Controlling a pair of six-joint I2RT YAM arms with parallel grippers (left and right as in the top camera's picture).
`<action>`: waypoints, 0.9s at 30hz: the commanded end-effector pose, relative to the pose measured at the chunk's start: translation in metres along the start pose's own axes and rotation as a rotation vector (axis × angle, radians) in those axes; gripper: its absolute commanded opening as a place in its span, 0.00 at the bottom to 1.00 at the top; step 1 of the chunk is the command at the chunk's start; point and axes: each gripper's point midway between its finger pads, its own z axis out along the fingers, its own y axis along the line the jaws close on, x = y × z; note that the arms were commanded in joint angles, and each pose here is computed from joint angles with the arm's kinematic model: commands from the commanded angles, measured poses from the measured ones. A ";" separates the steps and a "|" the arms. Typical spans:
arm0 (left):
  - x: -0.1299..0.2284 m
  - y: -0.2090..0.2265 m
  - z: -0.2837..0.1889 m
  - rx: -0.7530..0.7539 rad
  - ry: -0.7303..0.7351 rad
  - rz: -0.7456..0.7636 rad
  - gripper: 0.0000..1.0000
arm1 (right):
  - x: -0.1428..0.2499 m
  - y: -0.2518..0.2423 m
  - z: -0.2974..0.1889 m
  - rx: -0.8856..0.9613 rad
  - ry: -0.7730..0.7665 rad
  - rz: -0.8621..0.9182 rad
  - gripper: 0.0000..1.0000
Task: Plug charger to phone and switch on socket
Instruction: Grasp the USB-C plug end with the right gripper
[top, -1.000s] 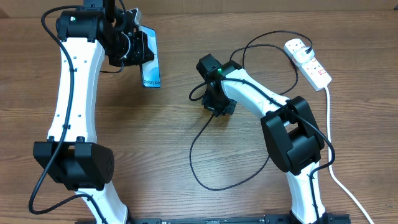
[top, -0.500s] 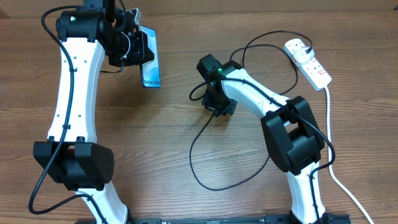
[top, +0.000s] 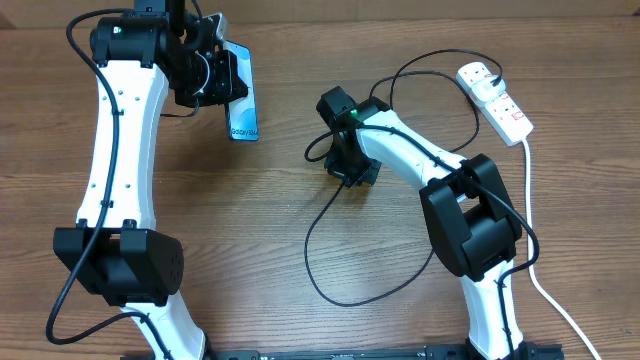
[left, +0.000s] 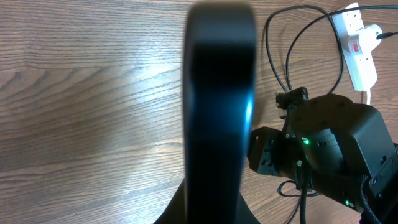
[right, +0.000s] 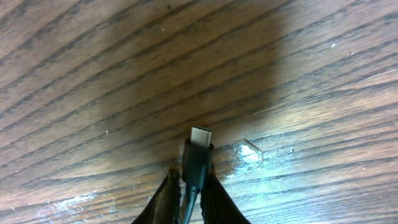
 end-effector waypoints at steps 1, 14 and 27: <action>-0.001 -0.005 -0.002 0.006 -0.010 0.001 0.04 | 0.005 -0.009 0.015 0.038 0.032 0.009 0.12; -0.001 -0.005 -0.002 0.006 -0.010 0.002 0.04 | 0.011 -0.009 0.015 0.030 0.060 0.010 0.17; -0.001 -0.005 -0.002 0.006 -0.010 0.002 0.04 | 0.012 -0.008 0.016 0.024 0.064 0.010 0.11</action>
